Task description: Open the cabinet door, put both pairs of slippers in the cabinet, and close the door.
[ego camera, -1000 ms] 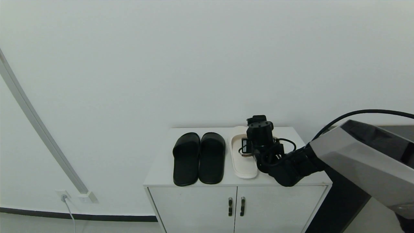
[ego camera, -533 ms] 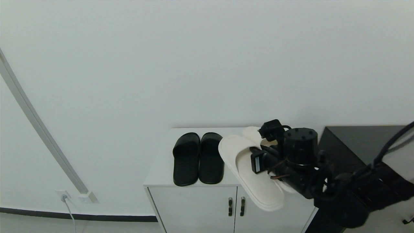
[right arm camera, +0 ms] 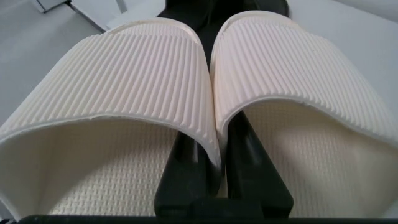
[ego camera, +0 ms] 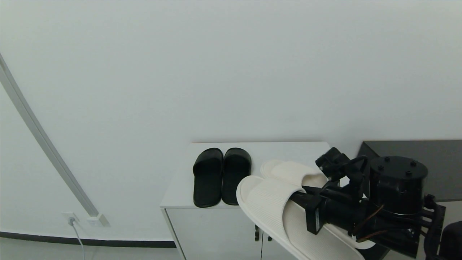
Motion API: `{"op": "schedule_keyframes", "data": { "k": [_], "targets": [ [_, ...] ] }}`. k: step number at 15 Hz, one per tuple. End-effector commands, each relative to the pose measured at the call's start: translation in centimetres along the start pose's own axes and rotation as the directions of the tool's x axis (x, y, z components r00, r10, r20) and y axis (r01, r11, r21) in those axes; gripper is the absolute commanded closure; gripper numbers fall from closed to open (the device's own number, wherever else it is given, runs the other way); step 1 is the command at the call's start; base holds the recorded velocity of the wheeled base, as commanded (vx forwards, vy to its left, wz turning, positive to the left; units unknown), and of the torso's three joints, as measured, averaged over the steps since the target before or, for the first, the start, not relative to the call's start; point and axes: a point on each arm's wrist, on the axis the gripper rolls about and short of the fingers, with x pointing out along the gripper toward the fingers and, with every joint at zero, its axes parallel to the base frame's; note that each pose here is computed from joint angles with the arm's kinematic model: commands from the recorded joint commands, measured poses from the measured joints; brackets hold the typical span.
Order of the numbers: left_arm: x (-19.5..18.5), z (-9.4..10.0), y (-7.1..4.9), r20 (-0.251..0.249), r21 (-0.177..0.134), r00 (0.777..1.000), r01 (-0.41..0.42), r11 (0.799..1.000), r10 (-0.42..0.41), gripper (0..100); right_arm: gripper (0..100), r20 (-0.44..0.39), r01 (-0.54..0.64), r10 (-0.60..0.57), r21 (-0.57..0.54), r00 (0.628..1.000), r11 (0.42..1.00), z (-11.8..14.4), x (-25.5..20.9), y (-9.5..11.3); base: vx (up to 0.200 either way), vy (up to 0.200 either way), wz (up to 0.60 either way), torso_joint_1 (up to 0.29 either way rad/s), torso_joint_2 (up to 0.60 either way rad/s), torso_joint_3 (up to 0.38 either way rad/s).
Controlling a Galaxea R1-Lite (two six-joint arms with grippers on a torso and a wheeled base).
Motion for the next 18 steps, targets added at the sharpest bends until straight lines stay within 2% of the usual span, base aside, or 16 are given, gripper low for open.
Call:
{"op": "schedule_keyframes", "data": {
  "k": [1, 7, 16, 18],
  "targets": [
    [0.0, 0.0, 0.0, -0.001, -0.001, 1.0, -0.001, 1.0, 0.001, 100, 100, 0.005, -0.002, 0.002, -0.002, 1.0, 1.0, 0.3, -0.8, 0.1, 0.0, 0.0, 0.0, 0.0, 0.0, 0.0],
    [0.0, 0.0, 0.0, -0.001, -0.001, 1.0, -0.001, 1.0, 0.001, 100, 100, -0.062, -0.006, 0.004, -0.045, 0.998, 0.999, 0.7, -2.0, 0.4, 0.0, 0.0, 0.0, 0.0, 0.0, 0.0],
    [0.0, 0.0, 0.0, -0.001, -0.003, 1.0, -0.001, 1.0, 0.001, 100, 100, -0.086, -0.012, 0.007, -0.061, 0.996, 0.998, 0.2, -2.1, 0.5, -0.2, 0.0, 0.0, 0.0, 0.0, 0.003],
    [0.0, 0.0, 0.0, -0.001, -0.003, 1.0, -0.001, 1.0, 0.001, 100, 100, -0.092, -0.014, 0.008, -0.06, 0.996, 0.998, -0.1, -2.2, 0.4, 0.0, 0.0, 0.0, 0.0, 0.0, 0.0]
  ]
}}
